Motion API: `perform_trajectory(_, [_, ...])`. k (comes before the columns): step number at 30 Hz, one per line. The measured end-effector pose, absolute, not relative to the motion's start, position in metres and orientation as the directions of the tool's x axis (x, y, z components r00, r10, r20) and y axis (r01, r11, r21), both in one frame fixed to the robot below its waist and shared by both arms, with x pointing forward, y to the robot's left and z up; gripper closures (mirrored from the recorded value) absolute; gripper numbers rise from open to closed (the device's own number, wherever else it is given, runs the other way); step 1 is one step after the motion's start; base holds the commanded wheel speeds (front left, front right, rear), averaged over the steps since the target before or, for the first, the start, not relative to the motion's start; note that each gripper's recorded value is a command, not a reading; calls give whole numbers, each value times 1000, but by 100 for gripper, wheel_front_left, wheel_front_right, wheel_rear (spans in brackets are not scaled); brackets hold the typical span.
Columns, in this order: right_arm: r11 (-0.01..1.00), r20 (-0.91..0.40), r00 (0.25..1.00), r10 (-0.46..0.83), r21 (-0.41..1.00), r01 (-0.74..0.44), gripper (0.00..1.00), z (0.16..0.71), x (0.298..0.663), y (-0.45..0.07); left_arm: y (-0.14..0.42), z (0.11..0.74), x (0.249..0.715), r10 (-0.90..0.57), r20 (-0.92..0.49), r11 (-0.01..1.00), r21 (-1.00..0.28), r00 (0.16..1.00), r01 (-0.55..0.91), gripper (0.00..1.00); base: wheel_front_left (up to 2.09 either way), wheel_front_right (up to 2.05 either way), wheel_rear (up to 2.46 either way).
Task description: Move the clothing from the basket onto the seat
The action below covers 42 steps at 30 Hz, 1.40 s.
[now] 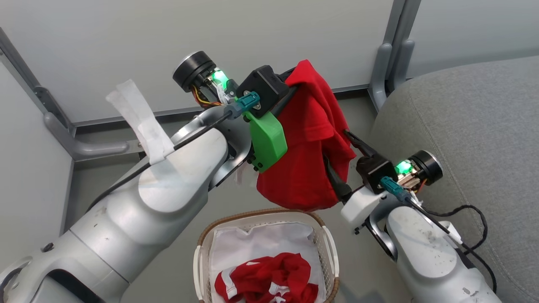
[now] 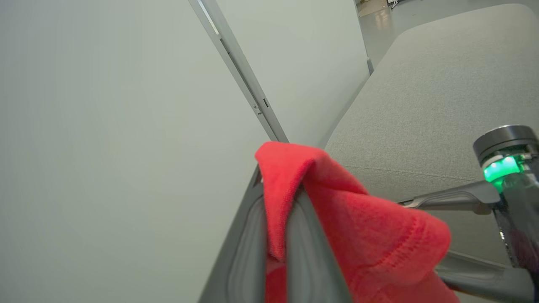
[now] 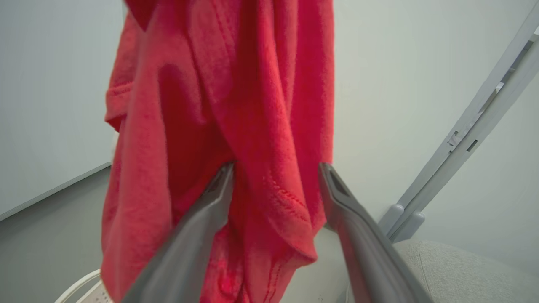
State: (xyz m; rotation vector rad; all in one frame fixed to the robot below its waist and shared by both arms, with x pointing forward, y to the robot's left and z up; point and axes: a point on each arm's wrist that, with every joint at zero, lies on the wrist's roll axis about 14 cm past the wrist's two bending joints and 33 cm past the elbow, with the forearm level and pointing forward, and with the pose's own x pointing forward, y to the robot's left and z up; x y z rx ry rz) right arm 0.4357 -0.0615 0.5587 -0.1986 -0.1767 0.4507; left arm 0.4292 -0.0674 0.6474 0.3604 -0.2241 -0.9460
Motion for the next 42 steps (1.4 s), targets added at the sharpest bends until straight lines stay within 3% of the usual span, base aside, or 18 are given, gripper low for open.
perform_trajectory(8, [842,28,870,493,-268,-469,3,544,451,-47,-70,649,421,-832,39,523,392,554,757,100,0,0,0])
perform_trajectory(9, [839,12,869,494,-269,-473,40,540,452,-47,-70,649,420,-833,41,522,392,552,758,100,0,0,0])
perform_trajectory(11, [838,-20,872,489,-267,-476,73,533,454,-48,-70,650,418,-834,45,521,390,550,759,100,0,0,0])
perform_trajectory(12, [840,-23,873,487,-263,-475,100,533,456,-49,-70,650,418,-834,47,522,388,549,760,100,0,0,0])
perform_trajectory(21, [864,5,885,465,-218,-453,100,542,461,-53,-51,642,425,-802,59,576,342,595,742,100,0,0,0])
perform_trajectory(24, [874,26,891,453,-210,-438,100,548,462,-58,-42,634,430,-781,55,604,317,622,731,76,0,0,0])
perform_trajectory(25, [878,37,893,448,-205,-432,100,551,462,-60,-39,632,431,-770,62,622,295,635,726,63,0,0,0])
perform_trajectory(26, [882,46,895,443,-200,-426,100,554,462,-62,-36,630,433,-761,71,636,276,645,721,38,0,0,0])
perform_trajectory(27, [888,57,899,435,-191,-418,100,556,462,-65,-33,626,433,-752,75,650,252,655,717,0,0,0,0])
perform_trajectory(42, [935,162,927,337,-172,-310,100,586,466,-107,-16,547,414,-672,25,740,7,740,672,0,0,0,0])
